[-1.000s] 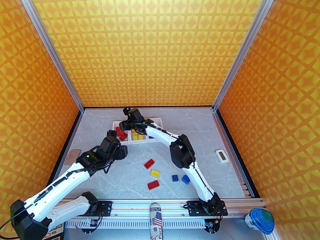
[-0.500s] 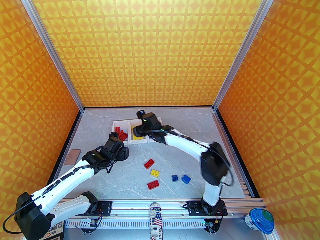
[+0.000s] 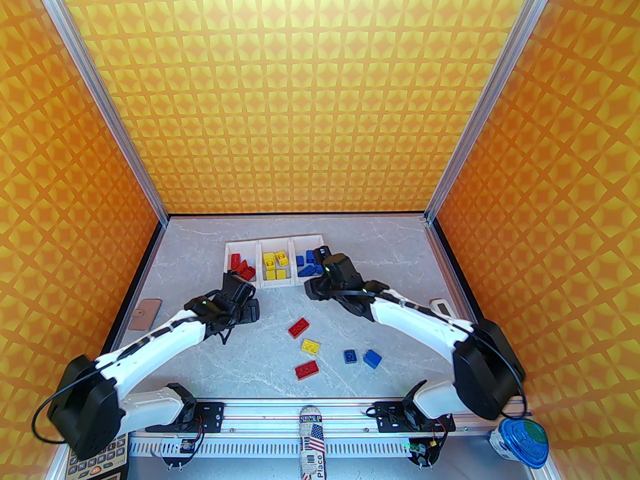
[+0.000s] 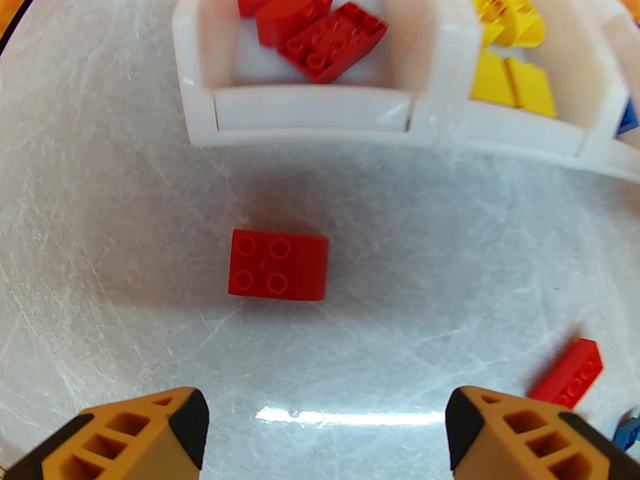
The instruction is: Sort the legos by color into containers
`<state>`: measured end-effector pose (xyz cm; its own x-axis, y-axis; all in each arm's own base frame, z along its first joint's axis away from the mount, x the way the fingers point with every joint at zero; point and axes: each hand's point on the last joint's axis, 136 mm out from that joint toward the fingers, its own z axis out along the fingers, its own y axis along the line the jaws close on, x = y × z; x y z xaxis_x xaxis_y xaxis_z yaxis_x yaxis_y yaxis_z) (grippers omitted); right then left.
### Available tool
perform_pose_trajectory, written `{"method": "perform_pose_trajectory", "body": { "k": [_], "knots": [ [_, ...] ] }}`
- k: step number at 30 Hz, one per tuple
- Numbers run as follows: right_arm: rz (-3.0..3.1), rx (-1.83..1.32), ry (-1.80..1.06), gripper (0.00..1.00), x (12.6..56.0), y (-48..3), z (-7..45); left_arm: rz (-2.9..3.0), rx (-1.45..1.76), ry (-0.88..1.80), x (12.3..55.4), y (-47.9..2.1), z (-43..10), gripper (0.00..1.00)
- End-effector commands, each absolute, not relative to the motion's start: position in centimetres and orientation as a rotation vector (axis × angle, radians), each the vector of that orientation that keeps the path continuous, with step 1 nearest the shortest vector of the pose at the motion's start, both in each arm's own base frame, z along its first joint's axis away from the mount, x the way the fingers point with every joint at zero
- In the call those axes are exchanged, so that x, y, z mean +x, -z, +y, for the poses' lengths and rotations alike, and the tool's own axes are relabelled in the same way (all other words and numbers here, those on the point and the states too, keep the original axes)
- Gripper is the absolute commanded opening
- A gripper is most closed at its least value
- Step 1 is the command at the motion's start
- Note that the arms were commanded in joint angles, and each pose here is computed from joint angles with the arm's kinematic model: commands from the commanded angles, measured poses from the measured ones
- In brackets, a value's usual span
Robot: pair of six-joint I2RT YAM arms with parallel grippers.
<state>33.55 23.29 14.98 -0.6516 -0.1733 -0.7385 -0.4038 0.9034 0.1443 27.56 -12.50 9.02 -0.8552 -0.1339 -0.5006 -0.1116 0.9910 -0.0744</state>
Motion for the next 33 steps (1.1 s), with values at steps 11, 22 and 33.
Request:
{"method": "perform_pose_trajectory", "body": {
  "k": [11, 22, 33],
  "knots": [
    [2.296, -0.386, -0.332, 0.61, 32.9, -14.4, 21.6, 2.664, -0.259, 0.16, 29.2, -4.4, -13.2, 0.84],
    [2.304, -0.387, -0.325, 0.61, 32.6, -14.2, 21.3, 2.692, -0.318, 0.124, 30.4, -2.0, -12.0, 0.84],
    [2.304, -0.39, -0.317, 0.61, 32.7, -14.1, 21.3, 2.685, -0.358, 0.097, 31.8, -1.4, -10.4, 0.77]
  ]
}}
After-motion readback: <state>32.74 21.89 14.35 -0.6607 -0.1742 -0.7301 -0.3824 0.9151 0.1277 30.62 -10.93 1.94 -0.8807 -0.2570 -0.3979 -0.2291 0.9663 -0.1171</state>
